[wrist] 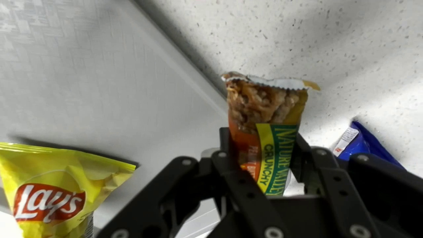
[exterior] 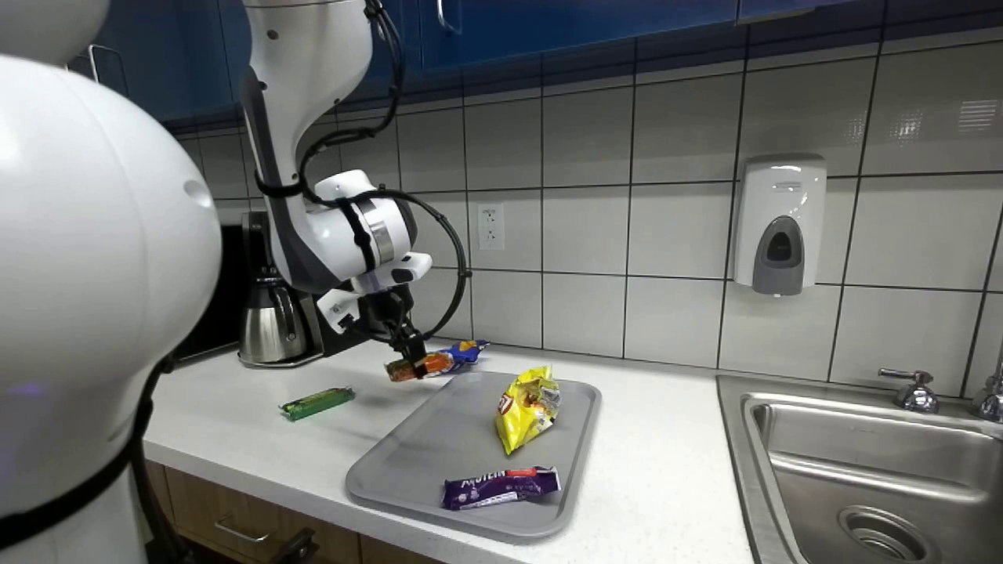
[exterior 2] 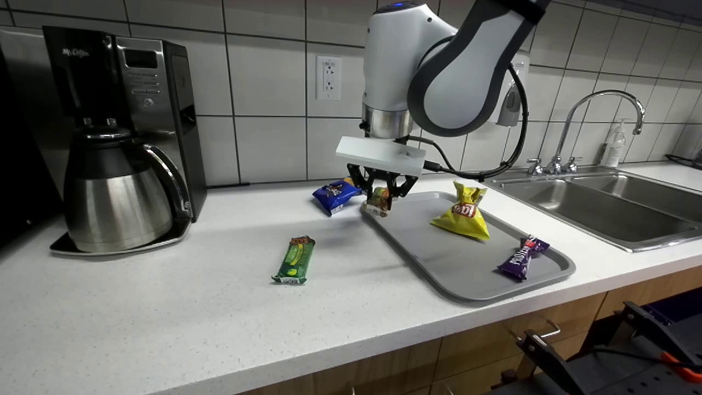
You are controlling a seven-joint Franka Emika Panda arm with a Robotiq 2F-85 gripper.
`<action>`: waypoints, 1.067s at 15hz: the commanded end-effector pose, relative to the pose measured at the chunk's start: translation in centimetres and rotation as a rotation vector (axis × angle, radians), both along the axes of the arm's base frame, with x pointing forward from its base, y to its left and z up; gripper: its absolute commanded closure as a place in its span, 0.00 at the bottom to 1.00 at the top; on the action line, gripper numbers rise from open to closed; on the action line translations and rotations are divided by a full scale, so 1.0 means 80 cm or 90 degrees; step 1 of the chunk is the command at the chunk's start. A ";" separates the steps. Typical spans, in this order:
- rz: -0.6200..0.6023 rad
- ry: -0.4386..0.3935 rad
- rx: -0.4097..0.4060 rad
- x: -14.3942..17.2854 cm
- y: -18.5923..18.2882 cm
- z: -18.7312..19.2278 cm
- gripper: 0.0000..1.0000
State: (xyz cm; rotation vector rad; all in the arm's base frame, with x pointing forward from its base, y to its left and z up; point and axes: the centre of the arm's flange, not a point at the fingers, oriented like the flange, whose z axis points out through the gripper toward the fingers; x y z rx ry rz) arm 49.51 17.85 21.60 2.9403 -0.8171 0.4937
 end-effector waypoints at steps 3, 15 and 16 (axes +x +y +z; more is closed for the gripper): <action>0.020 0.006 -0.023 -0.018 0.020 0.012 0.83; 0.056 0.040 -0.070 -0.032 0.075 -0.009 0.83; 0.058 0.044 -0.073 -0.032 0.078 -0.012 0.83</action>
